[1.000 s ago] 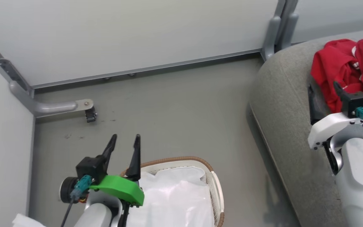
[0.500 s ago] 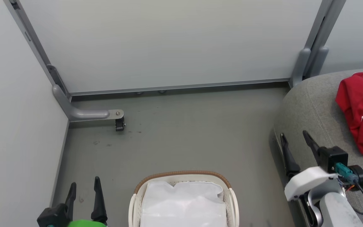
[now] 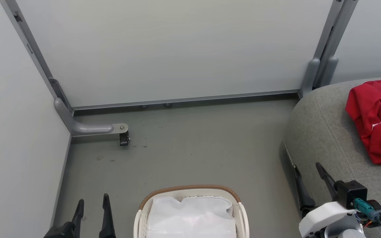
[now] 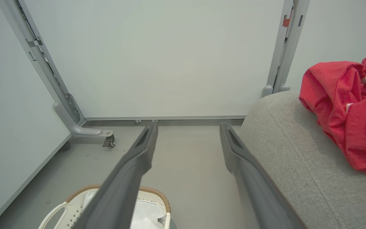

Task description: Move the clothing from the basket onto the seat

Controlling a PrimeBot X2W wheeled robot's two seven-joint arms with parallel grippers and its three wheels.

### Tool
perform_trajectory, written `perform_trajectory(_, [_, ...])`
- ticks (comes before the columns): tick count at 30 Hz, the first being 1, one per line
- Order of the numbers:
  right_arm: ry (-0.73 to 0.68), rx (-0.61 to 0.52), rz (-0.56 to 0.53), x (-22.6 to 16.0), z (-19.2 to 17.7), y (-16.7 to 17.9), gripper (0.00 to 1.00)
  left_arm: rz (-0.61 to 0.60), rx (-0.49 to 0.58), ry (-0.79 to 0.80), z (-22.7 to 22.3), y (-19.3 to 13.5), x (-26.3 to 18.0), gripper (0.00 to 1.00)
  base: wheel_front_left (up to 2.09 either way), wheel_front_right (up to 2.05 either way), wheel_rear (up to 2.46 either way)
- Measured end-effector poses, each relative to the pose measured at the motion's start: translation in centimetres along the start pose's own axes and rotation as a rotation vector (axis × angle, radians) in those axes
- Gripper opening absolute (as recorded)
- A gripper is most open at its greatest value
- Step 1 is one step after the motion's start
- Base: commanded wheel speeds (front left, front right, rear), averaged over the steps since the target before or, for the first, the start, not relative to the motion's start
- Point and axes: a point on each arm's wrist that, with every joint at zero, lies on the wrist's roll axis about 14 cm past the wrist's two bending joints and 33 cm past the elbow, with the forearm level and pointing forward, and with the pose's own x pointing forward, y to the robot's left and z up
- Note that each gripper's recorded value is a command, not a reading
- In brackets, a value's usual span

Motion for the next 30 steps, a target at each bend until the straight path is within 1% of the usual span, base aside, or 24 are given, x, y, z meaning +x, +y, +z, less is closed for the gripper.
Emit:
perform_trajectory(20, [0.016,0.002,0.0,-0.1,-0.5,0.0,1.0,-0.011,0.009,0.014,-0.5,-0.3,0.1,1.0,0.0,0.0,0.0])
perform_trajectory(21, [0.021,0.003,0.0,-0.2,-0.7,0.0,0.0,-0.011,0.008,0.017,-0.5,-0.3,0.1,0.0,0.0,0.0,0.0])
perform_trajectory(26, [0.084,0.021,-0.012,-1.1,-2.6,0.0,0.0,0.003,0.003,0.063,-2.0,0.0,-0.4,0.0,0.0,0.0,0.0])
perform_trajectory(30, [0.104,0.097,-0.045,-1.2,-3.0,-0.6,0.0,0.027,-0.064,0.09,-2.4,0.5,-0.4,0.0,0.0,0.0,0.0])
